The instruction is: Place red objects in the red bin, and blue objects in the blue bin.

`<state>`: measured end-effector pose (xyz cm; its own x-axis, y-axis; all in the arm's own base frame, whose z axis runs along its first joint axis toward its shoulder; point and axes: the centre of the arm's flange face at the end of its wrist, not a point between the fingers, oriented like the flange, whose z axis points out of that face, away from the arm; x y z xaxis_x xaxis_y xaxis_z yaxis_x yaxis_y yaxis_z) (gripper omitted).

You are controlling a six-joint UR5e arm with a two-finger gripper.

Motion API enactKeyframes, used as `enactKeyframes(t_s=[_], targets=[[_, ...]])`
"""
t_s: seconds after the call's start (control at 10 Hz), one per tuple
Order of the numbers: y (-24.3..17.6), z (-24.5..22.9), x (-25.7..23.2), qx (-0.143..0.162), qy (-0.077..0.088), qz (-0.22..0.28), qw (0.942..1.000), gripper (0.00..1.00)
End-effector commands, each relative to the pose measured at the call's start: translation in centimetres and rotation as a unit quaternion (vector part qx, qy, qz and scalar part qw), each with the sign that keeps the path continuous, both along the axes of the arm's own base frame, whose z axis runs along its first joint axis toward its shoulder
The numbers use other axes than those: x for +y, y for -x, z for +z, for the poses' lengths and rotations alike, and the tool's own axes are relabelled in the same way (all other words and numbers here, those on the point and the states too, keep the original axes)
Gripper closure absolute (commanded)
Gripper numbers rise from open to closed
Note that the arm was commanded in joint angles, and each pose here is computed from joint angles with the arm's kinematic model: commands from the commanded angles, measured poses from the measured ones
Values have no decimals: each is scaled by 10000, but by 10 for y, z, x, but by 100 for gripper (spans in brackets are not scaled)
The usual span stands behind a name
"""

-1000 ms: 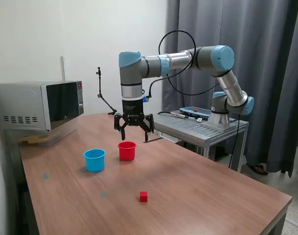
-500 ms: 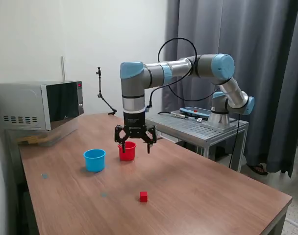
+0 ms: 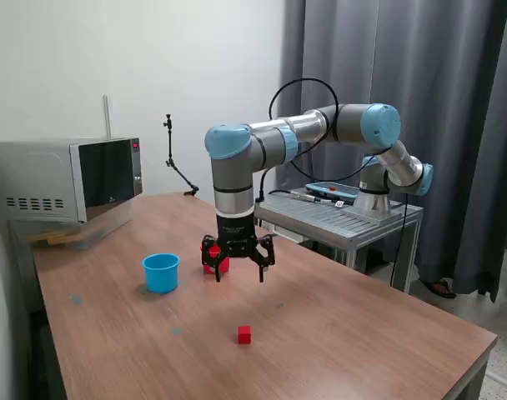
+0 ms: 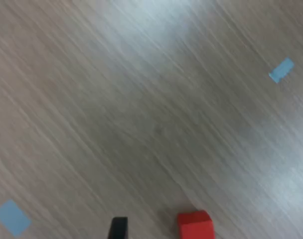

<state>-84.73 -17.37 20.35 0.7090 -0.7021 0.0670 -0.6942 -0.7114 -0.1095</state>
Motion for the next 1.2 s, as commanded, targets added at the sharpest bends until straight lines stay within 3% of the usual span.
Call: enactKeyframes(t_s=[0.0,0.3,0.6,1.1], targets=[[0,-21,-14,-104,4,32,9999,0],[-3,-45,-35,-170,74,82,9998,0],[-3,-54,-40,-155,275,77,9995,0],[3,-60,-33,-33,295,42,9996,0]])
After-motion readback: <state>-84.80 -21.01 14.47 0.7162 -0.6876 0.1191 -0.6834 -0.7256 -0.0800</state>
